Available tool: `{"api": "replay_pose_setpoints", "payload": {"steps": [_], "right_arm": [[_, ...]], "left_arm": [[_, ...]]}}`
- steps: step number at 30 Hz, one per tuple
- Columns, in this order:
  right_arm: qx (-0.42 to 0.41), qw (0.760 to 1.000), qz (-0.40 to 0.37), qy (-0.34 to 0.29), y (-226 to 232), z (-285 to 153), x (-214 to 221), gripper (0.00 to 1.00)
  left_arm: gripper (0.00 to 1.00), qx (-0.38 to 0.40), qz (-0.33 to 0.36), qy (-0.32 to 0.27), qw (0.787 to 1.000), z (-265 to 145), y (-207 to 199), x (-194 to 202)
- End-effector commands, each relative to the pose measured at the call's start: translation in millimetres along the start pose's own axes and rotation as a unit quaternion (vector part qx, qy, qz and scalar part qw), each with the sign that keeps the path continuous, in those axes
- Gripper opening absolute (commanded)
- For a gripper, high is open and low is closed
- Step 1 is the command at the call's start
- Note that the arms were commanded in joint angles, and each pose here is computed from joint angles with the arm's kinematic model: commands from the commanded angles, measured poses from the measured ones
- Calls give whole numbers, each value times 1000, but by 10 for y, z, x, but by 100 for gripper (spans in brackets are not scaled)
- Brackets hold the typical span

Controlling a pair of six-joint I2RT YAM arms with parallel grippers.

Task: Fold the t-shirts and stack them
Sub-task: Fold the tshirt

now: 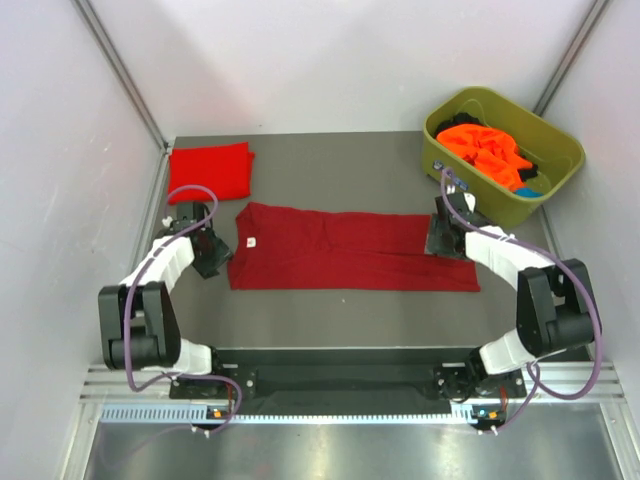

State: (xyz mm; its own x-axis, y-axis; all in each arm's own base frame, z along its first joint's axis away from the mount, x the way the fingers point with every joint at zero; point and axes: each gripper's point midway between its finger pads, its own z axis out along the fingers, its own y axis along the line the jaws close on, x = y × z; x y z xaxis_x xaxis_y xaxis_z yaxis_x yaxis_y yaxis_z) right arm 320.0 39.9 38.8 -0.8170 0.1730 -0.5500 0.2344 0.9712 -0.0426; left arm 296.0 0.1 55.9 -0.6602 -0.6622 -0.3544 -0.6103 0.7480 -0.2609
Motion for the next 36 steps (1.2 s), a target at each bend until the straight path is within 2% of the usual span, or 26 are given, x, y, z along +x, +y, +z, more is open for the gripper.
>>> {"api": "replay_pose_setpoints", "payload": {"steps": [1, 7, 10, 12, 13, 15, 18, 19, 20, 21, 22, 26, 29, 31, 32, 33, 36], "right_arm": [[-18, 998, 16, -60, 60, -287, -518, 61], [-37, 997, 23, -62, 177, -287, -648, 61], [-98, 992, 22, -78, 468, -310, -733, 60], [-178, 979, -12, -100, 845, -407, -853, 61], [-203, 974, -38, -93, 1049, -386, -804, 61], [-299, 946, -86, -94, 1498, -528, -863, 61], [-347, 925, -138, -76, 1932, -418, -789, 61], [-350, 921, -151, -74, 2032, -423, -764, 61], [-335, 926, -154, -87, 2073, -411, -891, 61], [-318, 932, -156, -73, 2075, -291, -857, 61], [-307, 937, -157, -59, 2060, -250, -822, 61], [-225, 964, -125, -64, 1828, -76, -970, 61], [-196, 970, -124, -72, 1703, 11, -1036, 62], [-201, 964, -152, -83, 1739, 21, -1092, 63], [-209, 958, -177, -89, 1764, 17, -1111, 63], [-214, 953, -197, -90, 1784, 32, -1110, 63], [-250, 920, -282, -103, 1818, -71, -1079, 63]], "left_arm": [[53, -28, -12, -6, 1000, 166, 112, -81], [49, -33, -6, -13, 999, 221, 103, -154], [46, -32, -3, -9, 999, 258, 91, -156], [44, -20, 1, -4, 1000, 295, 58, -133], [43, -14, 4, -2, 1000, 309, 37, -128], [40, -8, 2, 6, 1000, 352, 23, -81], [35, 11, -2, 21, 1000, 408, -38, -25], [33, 13, -1, 23, 1000, 422, -51, -25], [31, 15, 1, 25, 1000, 431, -59, -24], [29, 15, 3, 29, 999, 459, -69, -18], [20, 15, 7, 31, 999, 471, -71, -20], [0, -3, 6, 29, 1000, 536, -16, -48], [0, -17, 2, 26, 1000, 568, 3, -91], [2, -44, 0, 14, 999, 534, 56, -188], [16, -57, 1, -3, 998, 492, 65, -295], [25, -67, 1, -9, 998, 440, 88, -338], [39, -74, 11, -59, 995, 163, 28, -625]]}}
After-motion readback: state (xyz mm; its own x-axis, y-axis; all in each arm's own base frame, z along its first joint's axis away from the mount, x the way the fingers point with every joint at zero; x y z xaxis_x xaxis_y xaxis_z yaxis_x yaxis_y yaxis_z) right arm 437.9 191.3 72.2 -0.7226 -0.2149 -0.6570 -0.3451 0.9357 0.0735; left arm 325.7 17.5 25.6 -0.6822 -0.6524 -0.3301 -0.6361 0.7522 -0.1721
